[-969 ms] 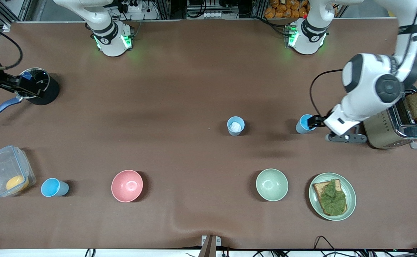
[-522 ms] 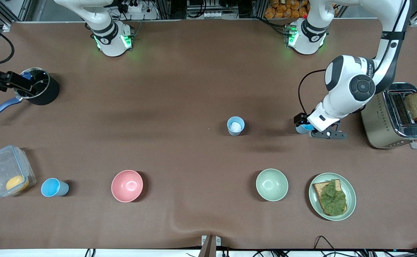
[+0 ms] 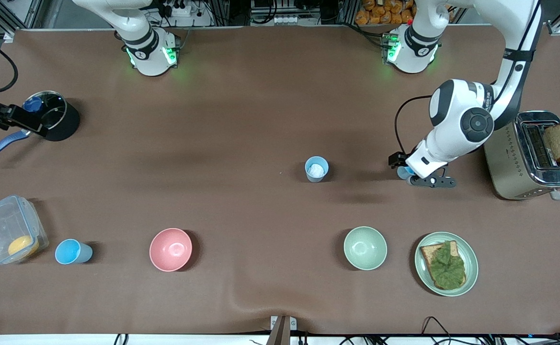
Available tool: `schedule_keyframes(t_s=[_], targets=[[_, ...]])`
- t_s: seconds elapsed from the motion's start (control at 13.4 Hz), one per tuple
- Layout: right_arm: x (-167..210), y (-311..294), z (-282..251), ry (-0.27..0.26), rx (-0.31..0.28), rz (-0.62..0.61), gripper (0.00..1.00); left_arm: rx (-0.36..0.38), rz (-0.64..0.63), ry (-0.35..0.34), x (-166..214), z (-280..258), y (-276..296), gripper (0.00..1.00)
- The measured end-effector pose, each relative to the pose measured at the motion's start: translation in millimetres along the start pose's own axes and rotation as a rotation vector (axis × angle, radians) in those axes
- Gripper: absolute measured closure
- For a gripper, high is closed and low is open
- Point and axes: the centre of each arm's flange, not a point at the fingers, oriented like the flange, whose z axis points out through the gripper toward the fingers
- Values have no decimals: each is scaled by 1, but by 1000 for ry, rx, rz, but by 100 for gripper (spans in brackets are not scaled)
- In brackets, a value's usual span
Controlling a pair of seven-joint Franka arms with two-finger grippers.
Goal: Stack blue cups with both arms
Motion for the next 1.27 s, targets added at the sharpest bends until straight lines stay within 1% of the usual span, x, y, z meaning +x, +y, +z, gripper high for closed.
schedule_keyframes(t_s=[0.22,0.52,1.19,1.27], targets=[[1,0,0,10,1,0,0,0,-32,-11,1,18,-2,0],[1,-4,2,6,1,-4,0,8,-46,-22,-8,45,-10,0],[1,-4,4,3,0,-1,0,13,-61,-42,-14,56,-14,0],[1,-4,4,3,0,-1,0,14,-62,-47,-15,59,-15,6]])
